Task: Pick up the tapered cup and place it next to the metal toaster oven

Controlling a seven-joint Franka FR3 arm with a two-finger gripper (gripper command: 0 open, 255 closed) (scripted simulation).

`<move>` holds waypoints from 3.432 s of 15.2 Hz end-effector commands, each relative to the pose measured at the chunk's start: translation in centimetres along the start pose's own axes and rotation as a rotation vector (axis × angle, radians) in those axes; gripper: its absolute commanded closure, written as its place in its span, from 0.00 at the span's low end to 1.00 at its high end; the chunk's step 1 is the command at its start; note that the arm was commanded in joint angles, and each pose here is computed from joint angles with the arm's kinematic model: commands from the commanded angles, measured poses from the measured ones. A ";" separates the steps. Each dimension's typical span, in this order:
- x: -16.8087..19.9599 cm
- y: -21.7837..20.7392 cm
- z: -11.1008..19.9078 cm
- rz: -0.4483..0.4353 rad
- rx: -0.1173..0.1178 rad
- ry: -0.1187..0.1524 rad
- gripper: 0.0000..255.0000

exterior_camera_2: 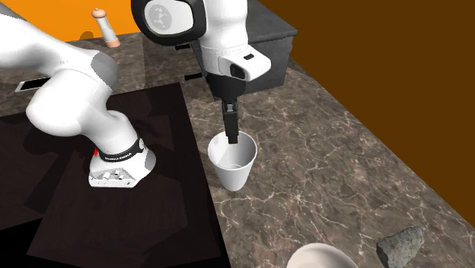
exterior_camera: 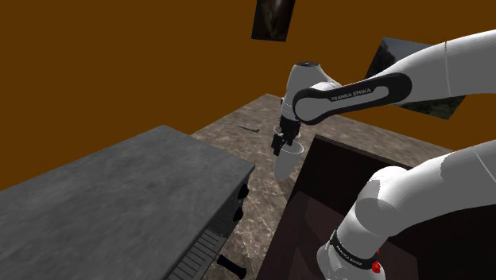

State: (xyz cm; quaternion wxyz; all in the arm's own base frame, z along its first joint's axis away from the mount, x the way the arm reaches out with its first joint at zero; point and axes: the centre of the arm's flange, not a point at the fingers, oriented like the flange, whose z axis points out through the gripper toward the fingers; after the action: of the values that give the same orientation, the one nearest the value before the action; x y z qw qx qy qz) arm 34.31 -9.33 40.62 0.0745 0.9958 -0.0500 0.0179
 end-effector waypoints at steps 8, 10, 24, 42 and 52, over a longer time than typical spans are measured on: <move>0.0 0.0 3.0 0.000 -0.001 0.001 0.00; 0.0 0.0 3.0 0.000 -0.001 0.001 0.00; 0.0 0.2 2.0 0.000 -0.001 0.001 1.00; 0.4 1.5 -7.4 0.000 -0.001 0.001 1.00; 0.7 2.3 -12.6 0.000 -0.001 0.001 1.00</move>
State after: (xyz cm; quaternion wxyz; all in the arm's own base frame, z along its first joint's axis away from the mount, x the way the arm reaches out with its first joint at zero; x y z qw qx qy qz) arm 34.43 -9.83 52.96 0.0752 0.9957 -0.0501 0.0183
